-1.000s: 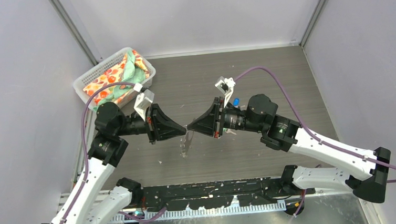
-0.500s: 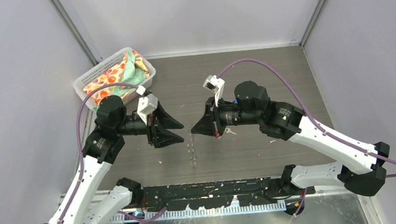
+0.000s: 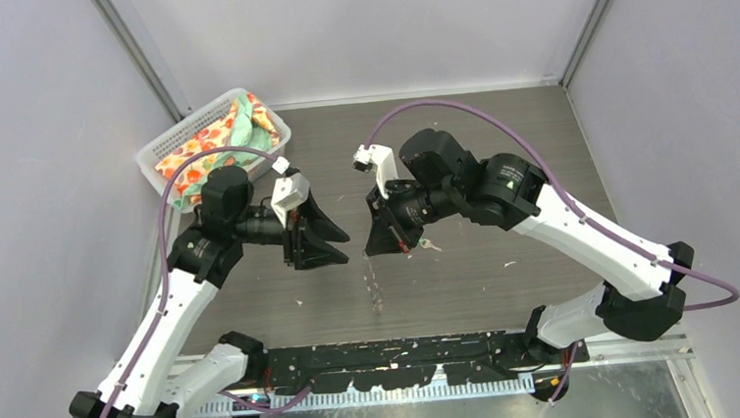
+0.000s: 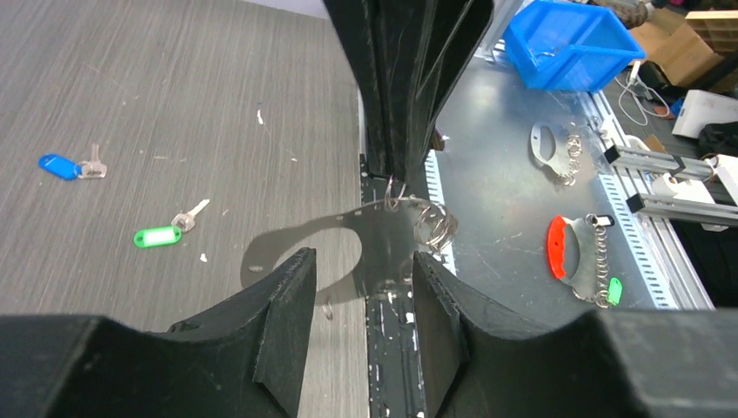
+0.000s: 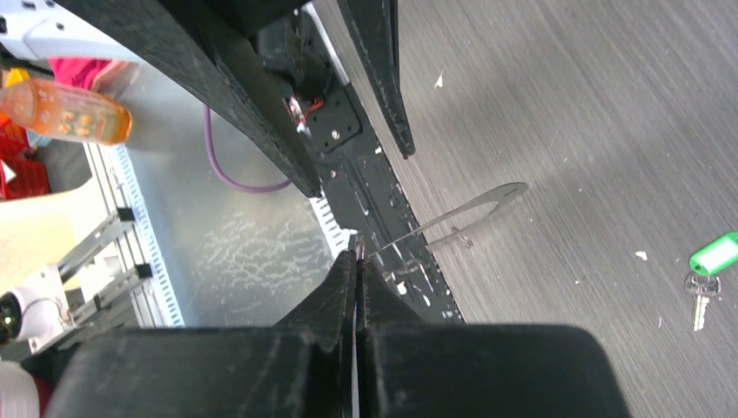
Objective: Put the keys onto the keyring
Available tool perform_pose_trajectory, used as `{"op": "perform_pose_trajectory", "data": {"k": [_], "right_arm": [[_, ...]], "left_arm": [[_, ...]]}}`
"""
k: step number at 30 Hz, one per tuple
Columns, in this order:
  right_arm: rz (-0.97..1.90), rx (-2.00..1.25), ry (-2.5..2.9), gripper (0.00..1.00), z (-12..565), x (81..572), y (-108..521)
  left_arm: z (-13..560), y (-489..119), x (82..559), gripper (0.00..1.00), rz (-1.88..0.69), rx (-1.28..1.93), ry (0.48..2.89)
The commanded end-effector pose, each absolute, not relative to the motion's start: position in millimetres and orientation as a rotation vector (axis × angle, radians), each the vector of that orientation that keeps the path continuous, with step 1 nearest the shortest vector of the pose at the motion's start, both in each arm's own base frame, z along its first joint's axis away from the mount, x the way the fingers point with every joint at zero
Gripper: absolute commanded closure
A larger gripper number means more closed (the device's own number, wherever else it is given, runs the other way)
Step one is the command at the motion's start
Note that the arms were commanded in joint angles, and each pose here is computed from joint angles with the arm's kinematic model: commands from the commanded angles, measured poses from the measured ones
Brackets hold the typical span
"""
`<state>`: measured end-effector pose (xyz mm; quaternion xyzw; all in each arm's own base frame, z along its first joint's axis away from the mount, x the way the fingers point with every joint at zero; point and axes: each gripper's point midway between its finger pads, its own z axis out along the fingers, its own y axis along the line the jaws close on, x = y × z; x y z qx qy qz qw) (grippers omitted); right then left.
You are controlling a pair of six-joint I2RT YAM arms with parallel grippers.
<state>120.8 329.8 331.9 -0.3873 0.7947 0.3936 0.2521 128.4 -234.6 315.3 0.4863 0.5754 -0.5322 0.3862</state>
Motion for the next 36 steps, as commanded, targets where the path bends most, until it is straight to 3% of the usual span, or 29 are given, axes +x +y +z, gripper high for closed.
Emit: {"op": "perform_pose_trajectory", "data": {"k": [1,14,28,36], "right_arm": [[1.125,-1.133,2.099,0.99,348.8,109.1,330.6],[1.193,-1.189,2.016,0.99,356.0,112.9,356.9],[1.207,-1.224,1.992,0.99,359.0,111.9,360.2],[1.239,-1.221,1.967,0.99,359.6,111.7,368.2]], "left_arm": [[333.1,-241.0,121.7,0.55,-1.398,1.282,1.361],[326.8,-245.8,112.5,0.57,-1.472,1.301,1.388],[321.6,-241.8,106.6,0.99,-1.449,1.354,1.367],[329.3,-244.5,108.0,0.98,-1.477,1.332,1.354]]}}
